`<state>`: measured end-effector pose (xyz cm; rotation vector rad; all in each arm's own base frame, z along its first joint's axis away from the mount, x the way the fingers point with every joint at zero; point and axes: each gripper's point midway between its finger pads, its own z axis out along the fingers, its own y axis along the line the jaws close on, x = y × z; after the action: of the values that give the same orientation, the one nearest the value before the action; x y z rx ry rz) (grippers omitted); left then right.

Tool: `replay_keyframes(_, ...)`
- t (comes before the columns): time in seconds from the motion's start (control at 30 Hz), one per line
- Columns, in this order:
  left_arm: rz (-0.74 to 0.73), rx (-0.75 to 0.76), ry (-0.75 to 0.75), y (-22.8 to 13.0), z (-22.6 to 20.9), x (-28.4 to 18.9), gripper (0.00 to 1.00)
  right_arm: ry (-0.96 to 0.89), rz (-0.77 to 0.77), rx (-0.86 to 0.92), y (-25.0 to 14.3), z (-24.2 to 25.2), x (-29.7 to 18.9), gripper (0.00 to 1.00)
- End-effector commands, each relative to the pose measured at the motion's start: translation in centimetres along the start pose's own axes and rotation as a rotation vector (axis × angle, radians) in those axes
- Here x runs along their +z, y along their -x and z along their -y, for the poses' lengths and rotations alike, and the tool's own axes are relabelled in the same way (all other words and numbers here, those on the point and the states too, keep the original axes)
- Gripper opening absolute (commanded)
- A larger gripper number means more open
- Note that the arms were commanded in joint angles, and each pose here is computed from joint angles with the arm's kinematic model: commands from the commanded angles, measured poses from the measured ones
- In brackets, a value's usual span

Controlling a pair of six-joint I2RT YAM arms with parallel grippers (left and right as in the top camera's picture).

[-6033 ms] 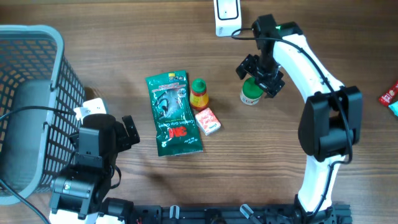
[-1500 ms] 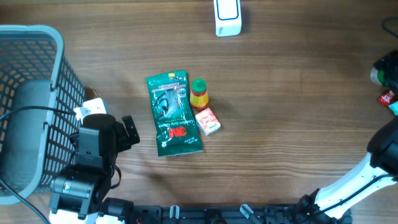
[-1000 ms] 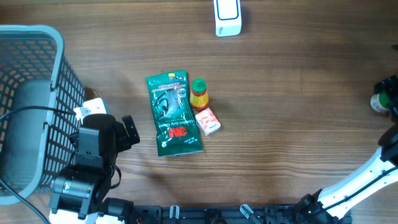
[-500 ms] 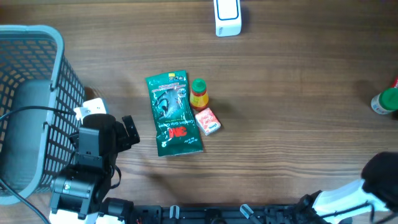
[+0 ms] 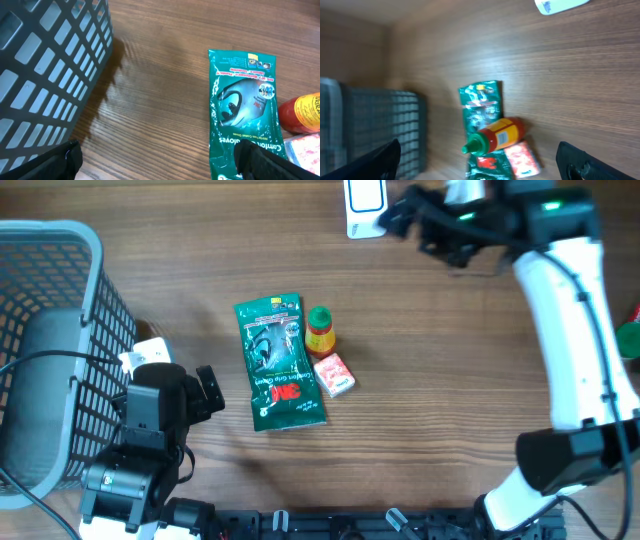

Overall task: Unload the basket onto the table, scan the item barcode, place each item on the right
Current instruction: 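Reach the right gripper to the red-capped bottle and grasp it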

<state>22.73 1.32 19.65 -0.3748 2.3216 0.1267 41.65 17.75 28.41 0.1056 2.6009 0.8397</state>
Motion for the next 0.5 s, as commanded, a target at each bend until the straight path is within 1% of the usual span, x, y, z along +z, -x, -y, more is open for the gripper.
replay_keyframes(0.0,0.003,-0.015,-0.007,0.1,0.0,-0.1,1.00,-0.290,0.008,-0.141,-2.0,0.8,5.0,1.00)
replay_keyframes(0.07,0.003,-0.015,-0.007,0.1,0.0,-0.1,1.00,-0.376,-0.038,-0.230,-4.4,0.0,9.0,1.00)
replay_keyframes(0.13,0.003,-0.015,-0.007,0.1,0.0,-0.1,1.00,-0.411,-0.110,-0.285,-6.7,-0.1,12.2,1.00)
replay_keyframes(0.23,0.003,-0.015,-0.007,0.1,0.0,-0.1,1.00,-0.442,-0.208,-0.340,-9.5,0.3,14.7,1.00)
replay_keyframes(0.37,0.003,-0.015,-0.007,0.1,0.0,-0.1,1.00,-0.455,-0.269,-0.385,-11.7,0.0,15.7,0.98)
replay_keyframes(0.43,0.003,-0.015,-0.007,0.1,0.0,-0.1,1.00,-0.457,-0.273,-0.386,-11.9,-0.1,15.7,0.88)
replay_keyframes(0.47,0.003,-0.015,-0.007,0.1,0.0,-0.1,1.00,-0.457,-0.273,-0.386,-11.9,-0.1,15.7,0.79)
